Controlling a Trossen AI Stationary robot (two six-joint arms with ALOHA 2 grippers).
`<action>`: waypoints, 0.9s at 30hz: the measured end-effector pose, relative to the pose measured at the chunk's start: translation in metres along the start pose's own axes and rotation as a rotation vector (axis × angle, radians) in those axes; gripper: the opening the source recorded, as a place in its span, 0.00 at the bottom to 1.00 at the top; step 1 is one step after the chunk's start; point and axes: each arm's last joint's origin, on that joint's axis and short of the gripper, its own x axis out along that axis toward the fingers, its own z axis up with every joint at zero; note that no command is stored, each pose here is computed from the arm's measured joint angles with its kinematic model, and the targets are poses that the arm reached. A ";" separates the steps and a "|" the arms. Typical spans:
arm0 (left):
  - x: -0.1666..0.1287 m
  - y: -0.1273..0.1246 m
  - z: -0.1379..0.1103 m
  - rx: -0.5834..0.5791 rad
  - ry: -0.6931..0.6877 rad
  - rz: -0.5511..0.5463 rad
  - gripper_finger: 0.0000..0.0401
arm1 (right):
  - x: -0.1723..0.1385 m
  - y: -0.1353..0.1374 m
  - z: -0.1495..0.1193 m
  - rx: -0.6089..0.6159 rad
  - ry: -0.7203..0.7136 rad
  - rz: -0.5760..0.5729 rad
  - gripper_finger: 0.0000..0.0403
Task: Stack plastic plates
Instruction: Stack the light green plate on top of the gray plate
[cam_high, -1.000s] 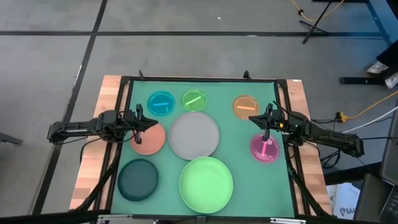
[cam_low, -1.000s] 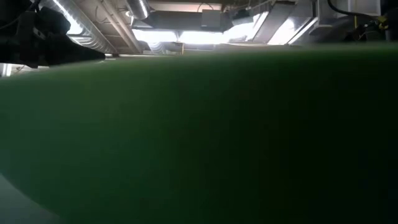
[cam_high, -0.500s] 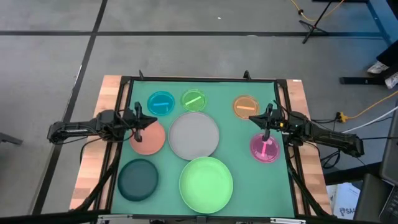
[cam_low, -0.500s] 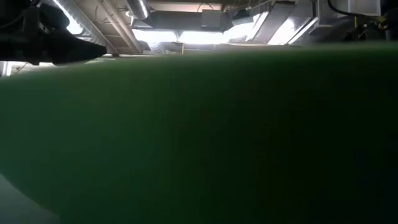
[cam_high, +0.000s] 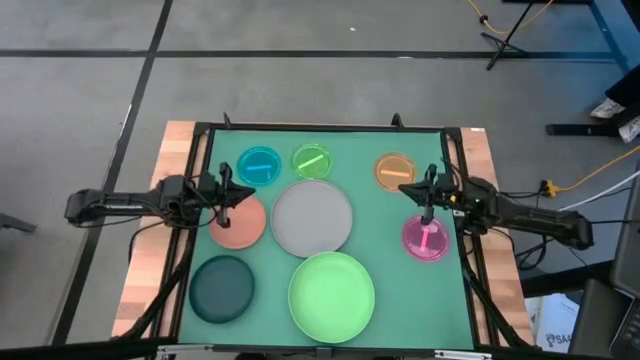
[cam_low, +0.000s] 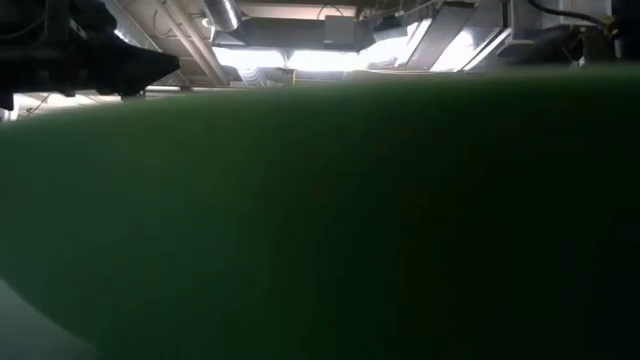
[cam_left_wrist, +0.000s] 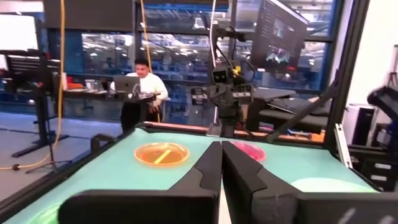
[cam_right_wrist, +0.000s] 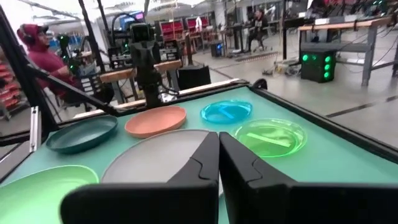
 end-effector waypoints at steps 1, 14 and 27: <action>0.002 0.000 -0.001 0.000 0.005 -0.010 0.00 | 0.003 0.001 0.002 0.001 0.021 0.005 0.00; 0.040 -0.021 0.003 0.009 0.130 -0.120 0.00 | 0.065 0.066 0.019 -0.034 0.357 0.174 0.00; 0.056 -0.061 0.007 -0.017 0.187 -0.252 0.00 | 0.129 0.151 -0.001 0.103 0.678 0.170 0.07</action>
